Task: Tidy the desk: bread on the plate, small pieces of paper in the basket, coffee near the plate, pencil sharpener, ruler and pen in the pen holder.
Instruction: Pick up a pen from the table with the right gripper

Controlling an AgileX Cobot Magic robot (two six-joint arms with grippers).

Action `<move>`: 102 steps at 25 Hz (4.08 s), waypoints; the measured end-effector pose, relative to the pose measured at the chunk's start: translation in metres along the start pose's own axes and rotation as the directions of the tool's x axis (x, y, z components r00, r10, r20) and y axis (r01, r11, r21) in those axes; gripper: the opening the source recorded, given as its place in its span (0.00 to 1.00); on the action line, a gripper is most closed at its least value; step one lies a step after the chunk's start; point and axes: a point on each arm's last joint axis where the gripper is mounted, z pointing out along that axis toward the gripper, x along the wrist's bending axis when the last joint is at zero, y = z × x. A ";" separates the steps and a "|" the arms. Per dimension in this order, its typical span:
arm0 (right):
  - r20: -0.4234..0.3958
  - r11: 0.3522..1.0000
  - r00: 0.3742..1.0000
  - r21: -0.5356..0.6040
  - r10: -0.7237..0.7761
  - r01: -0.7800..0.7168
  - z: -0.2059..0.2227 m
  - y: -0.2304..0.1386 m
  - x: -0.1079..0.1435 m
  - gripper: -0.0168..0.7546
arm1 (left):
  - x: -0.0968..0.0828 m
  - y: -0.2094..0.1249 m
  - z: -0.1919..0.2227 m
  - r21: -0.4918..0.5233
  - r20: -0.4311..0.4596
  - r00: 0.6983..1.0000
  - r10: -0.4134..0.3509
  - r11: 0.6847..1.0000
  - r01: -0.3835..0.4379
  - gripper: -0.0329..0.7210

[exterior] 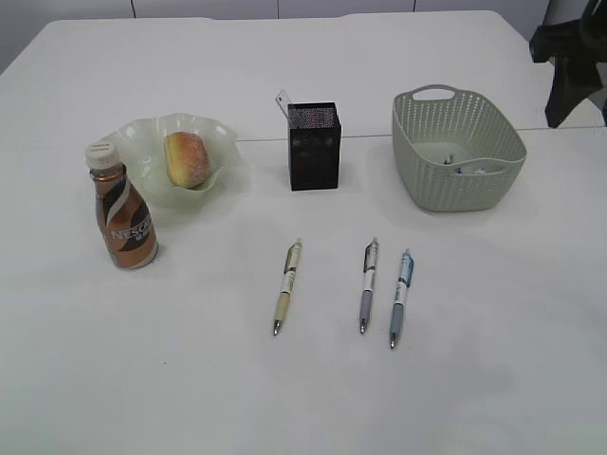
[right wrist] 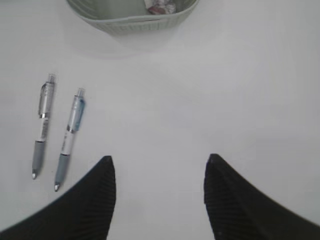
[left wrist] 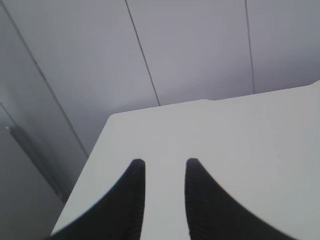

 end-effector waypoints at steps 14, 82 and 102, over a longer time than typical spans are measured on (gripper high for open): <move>-0.085 0.998 0.994 0.021 0.066 -0.065 0.000 -0.001 0.008 0.60 | 0.000 -0.010 0.015 -0.045 0.173 0.983 -0.054 0.997 0.062 0.28; -0.286 0.981 0.942 0.133 0.177 -0.144 0.013 -0.001 0.030 0.71 | 0.077 -0.150 -0.137 0.279 0.422 0.877 -0.230 0.953 0.116 0.67; -0.006 0.962 0.976 0.165 0.220 -0.216 0.059 -0.007 0.070 0.74 | 0.062 -0.139 -0.160 0.247 0.532 0.814 -0.234 0.962 0.115 0.67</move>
